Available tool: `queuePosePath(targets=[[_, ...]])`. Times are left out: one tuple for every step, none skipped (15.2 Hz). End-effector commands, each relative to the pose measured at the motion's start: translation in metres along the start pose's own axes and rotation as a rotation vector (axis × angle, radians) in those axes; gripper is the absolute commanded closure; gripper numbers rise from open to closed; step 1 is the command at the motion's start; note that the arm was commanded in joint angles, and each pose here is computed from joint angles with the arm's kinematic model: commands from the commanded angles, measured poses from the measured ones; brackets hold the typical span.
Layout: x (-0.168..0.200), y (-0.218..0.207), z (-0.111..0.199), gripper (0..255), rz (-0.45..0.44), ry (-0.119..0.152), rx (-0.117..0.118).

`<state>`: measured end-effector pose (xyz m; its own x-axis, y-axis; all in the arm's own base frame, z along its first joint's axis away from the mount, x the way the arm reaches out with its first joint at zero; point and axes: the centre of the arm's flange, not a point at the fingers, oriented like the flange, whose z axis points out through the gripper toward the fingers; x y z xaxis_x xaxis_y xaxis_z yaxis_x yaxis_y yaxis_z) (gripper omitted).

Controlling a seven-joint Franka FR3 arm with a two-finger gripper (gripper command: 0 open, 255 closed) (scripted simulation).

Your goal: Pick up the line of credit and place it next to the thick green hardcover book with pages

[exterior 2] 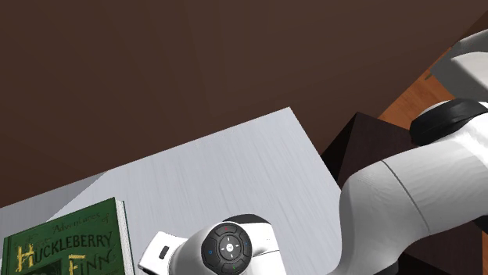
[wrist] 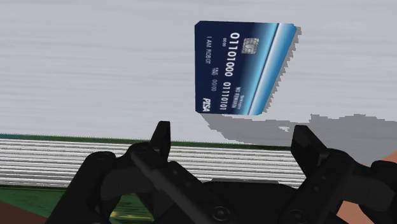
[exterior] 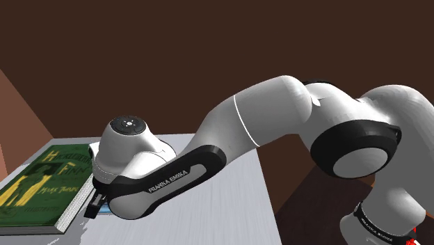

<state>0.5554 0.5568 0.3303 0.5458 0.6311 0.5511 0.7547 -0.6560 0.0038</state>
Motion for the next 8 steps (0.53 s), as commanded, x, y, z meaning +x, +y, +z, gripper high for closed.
queuePosePath(targets=[[0.0, 0.0, -0.013, 0, 0.0, 0.0, 0.0], [0.0, 0.0, -0.026, 0, 0.0, 0.0, 0.0], [0.0, 0.0, -0.04, 0, 0.0, 0.0, 0.0], [0.0, 0.0, -0.05, 0, 0.0, 0.0, 0.0], [0.0, 0.0, -0.05, 0, 0.0, 0.0, 0.0], [0.0, 0.0, -0.05, 0, 0.0, 0.0, 0.0], [0.0, 0.0, -0.05, 0, 0.0, 0.0, 0.0], [0.0, 0.0, -0.05, 0, 0.0, 0.0, 0.0]])
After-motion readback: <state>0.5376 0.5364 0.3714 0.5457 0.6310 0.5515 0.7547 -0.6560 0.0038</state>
